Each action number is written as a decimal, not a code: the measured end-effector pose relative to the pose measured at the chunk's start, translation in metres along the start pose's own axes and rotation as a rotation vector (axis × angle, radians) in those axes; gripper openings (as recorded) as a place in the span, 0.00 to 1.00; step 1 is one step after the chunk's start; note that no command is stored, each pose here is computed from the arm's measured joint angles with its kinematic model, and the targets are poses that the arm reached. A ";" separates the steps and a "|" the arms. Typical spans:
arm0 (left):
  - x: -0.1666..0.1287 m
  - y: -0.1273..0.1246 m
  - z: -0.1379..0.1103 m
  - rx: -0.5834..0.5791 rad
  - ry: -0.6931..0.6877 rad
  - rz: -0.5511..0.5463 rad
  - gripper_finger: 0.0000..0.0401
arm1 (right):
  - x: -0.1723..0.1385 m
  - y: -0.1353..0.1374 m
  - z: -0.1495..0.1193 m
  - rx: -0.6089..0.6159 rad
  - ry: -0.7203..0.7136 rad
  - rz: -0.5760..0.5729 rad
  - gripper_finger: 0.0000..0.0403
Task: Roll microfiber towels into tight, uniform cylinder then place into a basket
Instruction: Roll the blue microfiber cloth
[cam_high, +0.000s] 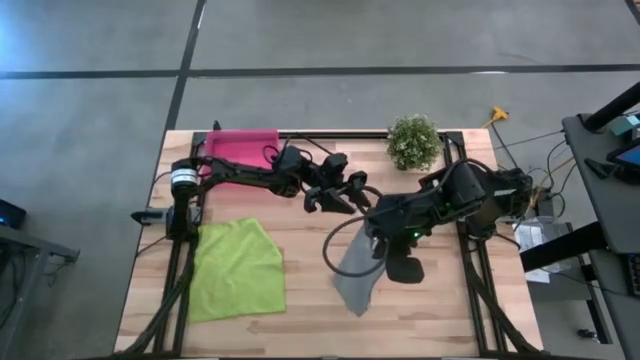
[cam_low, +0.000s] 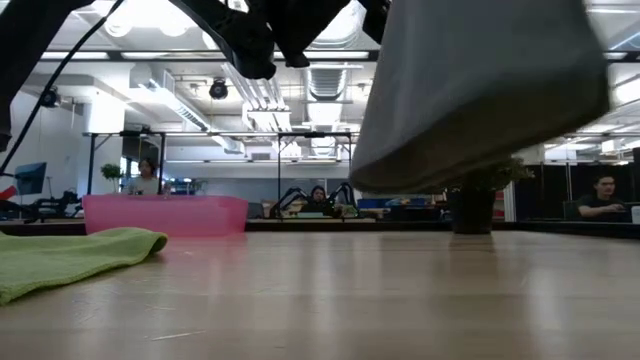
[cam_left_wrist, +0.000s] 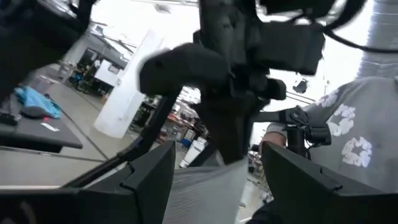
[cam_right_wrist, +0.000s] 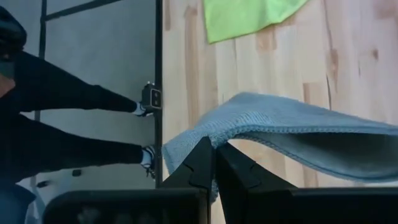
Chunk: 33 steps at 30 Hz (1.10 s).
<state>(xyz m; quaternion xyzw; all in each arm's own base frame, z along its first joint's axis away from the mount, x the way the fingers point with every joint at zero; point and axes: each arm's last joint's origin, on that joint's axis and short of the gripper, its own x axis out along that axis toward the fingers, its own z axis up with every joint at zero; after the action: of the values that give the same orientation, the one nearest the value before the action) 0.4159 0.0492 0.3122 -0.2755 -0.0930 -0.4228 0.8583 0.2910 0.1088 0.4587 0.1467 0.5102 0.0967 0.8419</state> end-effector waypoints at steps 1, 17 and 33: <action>0.002 -0.001 -0.002 0.002 0.002 -0.005 0.56 | 0.000 0.000 0.000 0.004 -0.001 0.000 0.02; 0.000 0.046 -0.049 -0.123 -0.041 -0.008 0.56 | 0.000 0.002 0.005 -0.001 -0.050 0.024 0.02; 0.028 0.036 -0.029 -0.194 -0.038 -0.193 0.56 | 0.000 -0.001 -0.002 0.007 0.023 -0.012 0.02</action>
<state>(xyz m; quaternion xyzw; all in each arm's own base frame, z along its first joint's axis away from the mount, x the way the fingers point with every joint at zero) 0.4588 0.0324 0.2851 -0.3549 -0.0940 -0.5050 0.7812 0.2893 0.1081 0.4571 0.1454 0.5213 0.0913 0.8359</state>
